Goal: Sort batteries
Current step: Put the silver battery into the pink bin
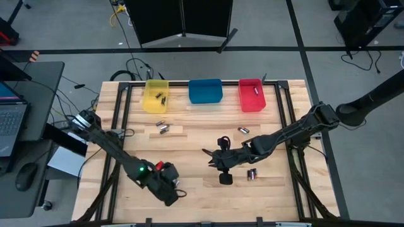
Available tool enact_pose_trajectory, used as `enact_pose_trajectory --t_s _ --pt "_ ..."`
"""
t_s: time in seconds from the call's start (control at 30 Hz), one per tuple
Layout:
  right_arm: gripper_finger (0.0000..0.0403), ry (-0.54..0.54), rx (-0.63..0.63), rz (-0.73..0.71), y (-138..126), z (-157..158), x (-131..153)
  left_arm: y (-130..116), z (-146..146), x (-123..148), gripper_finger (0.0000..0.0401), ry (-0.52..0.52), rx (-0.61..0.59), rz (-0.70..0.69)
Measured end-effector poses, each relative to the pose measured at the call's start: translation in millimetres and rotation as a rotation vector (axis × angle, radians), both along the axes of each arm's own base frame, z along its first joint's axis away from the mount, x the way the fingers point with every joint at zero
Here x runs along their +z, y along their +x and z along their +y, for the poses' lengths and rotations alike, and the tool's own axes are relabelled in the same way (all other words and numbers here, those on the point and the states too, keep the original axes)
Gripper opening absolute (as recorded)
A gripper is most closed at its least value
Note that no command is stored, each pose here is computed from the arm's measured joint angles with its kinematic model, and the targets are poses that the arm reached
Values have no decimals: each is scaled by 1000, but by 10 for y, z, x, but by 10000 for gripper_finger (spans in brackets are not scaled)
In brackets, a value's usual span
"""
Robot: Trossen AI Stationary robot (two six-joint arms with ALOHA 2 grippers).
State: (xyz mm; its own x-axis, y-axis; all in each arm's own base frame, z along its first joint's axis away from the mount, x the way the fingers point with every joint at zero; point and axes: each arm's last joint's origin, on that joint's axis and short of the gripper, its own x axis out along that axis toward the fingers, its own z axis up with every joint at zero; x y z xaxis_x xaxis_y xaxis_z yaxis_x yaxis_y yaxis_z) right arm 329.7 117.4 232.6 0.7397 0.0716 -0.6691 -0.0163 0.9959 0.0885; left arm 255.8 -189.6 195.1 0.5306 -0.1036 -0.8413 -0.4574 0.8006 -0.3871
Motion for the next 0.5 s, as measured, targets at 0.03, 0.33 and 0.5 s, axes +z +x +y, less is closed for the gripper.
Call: enact_pose_trajectory --t_s 0.03,0.33,0.5 --pt "58 0 0 0 0 0 0 19 23 -2 75 -12 27 2" --pt "58 11 -8 0 -1 7 1 122 50 -192 138 -81 74 97" --pt "58 13 -6 0 -8 24 1 170 19 -321 158 -93 85 120"
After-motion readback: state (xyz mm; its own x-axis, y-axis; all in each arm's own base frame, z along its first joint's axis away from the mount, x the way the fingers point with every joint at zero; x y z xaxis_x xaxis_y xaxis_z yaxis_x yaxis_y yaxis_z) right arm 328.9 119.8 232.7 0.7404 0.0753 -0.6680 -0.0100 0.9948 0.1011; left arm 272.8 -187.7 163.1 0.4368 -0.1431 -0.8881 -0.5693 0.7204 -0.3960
